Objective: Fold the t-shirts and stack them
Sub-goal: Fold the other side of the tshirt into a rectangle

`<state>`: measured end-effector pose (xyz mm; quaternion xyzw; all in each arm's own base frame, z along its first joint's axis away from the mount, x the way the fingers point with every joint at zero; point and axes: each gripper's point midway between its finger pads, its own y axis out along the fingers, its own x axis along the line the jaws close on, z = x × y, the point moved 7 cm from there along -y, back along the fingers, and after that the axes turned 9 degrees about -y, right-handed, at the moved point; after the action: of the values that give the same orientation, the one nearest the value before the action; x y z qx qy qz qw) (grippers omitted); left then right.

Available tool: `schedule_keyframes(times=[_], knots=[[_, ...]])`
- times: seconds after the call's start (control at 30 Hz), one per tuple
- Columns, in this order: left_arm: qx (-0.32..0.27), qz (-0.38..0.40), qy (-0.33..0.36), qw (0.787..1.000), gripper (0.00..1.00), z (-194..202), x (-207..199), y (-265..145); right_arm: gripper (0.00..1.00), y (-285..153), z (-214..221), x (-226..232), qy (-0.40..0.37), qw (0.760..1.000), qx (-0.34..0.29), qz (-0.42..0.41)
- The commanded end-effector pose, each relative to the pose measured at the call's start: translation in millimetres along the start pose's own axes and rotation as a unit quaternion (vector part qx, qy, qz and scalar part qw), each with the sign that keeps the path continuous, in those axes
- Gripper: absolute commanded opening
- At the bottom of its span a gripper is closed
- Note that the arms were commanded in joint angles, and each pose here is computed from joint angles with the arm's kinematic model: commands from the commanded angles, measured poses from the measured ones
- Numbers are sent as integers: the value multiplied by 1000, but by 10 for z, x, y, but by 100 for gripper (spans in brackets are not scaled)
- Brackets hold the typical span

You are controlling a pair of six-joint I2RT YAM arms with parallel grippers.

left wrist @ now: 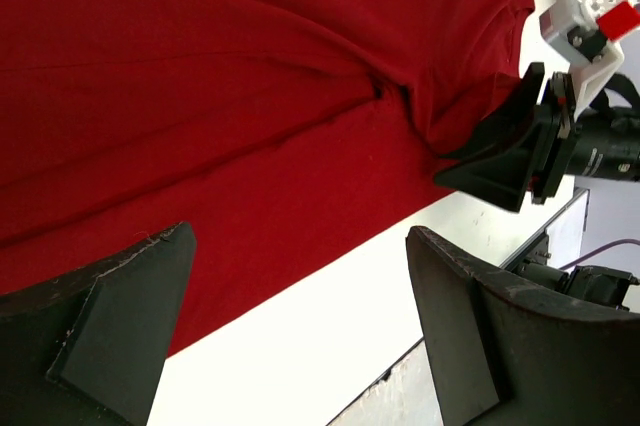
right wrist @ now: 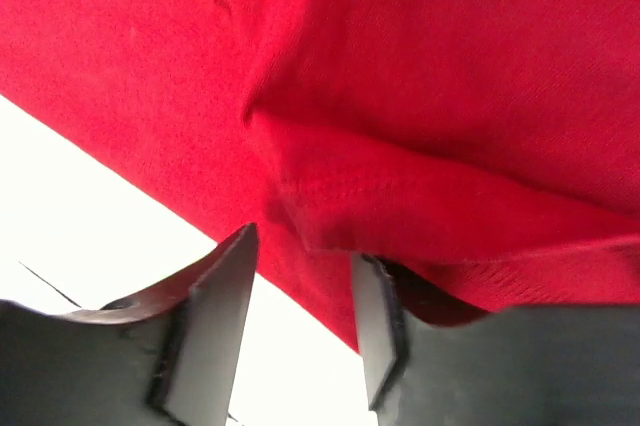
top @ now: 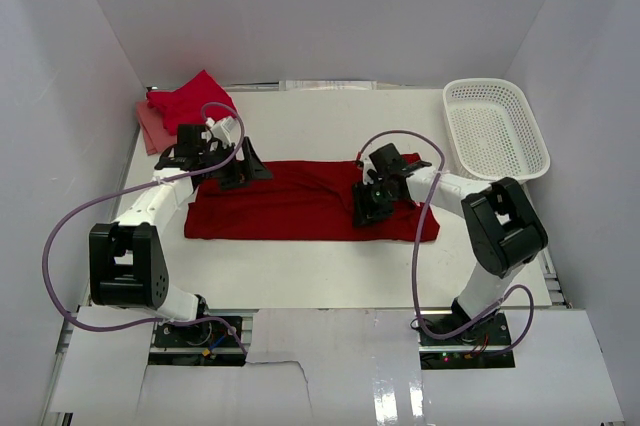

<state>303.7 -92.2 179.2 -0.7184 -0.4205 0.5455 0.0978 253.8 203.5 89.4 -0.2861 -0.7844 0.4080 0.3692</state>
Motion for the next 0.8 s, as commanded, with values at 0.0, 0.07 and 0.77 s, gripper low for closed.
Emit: schedule_keyframes(times=[0.0,0.07,0.77], knots=[[-9,11,22,1000,98,3,-87,-46,51,-136,-22,101,0,999,-36,17],[-6,9,22,1000,98,5,-83,-24,54,-210,-20,126,1,999,-49,21],[83,70,52,993,98,-235,-1223,954,51,-551,-832,-279,10,980,-140,142]])
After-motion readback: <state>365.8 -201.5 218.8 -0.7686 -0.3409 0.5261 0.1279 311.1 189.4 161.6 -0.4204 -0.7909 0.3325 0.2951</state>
